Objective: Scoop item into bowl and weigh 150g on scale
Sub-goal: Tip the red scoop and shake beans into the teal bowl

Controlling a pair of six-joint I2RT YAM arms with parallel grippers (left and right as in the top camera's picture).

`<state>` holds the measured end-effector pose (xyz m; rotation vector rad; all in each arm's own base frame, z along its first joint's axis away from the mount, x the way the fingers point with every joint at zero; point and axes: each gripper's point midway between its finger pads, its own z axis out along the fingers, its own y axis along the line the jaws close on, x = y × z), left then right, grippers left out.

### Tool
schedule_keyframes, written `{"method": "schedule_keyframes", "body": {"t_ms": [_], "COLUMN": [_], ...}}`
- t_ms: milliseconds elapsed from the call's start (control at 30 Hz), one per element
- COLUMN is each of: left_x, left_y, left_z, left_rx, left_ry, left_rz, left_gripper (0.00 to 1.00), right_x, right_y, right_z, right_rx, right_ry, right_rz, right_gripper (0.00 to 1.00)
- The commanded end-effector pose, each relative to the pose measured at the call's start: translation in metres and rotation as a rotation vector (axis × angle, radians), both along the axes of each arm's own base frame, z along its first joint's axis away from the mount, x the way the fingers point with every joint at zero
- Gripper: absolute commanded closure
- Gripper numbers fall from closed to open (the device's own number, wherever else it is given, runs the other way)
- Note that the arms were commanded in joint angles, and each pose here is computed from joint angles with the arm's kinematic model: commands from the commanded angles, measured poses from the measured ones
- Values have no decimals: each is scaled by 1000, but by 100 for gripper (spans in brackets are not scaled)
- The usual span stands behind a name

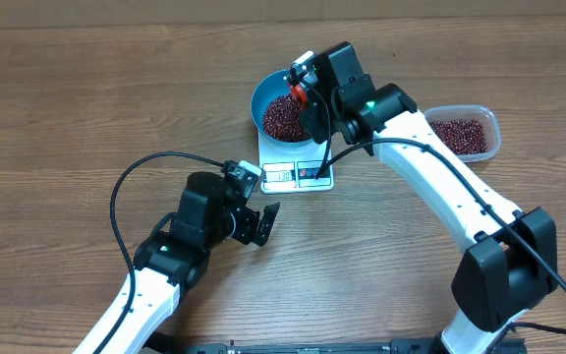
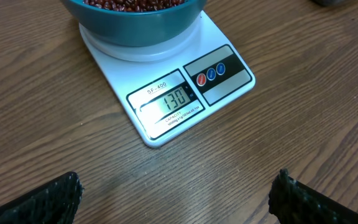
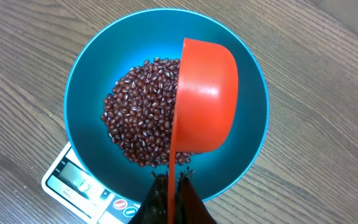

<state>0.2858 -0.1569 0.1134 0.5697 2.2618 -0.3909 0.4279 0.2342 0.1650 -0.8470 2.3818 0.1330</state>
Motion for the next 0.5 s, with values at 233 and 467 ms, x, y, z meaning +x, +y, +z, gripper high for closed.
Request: {"method": "schedule_keyframes", "body": {"t_ms": [233, 467], "left_x": [0, 0], "left_y": [-4, -4], "left_z": [1, 1], "left_rx": [-13, -13], "left_ry": [3, 3], "left_rz": [-9, -9], "left_gripper": [1, 0], "right_x": [6, 6], "right_y": [4, 5], "right_z": [11, 11], "right_rx": [-28, -41], "right_ry": [-52, -63], "right_rz": [57, 79], "right_gripper": [96, 96]}}
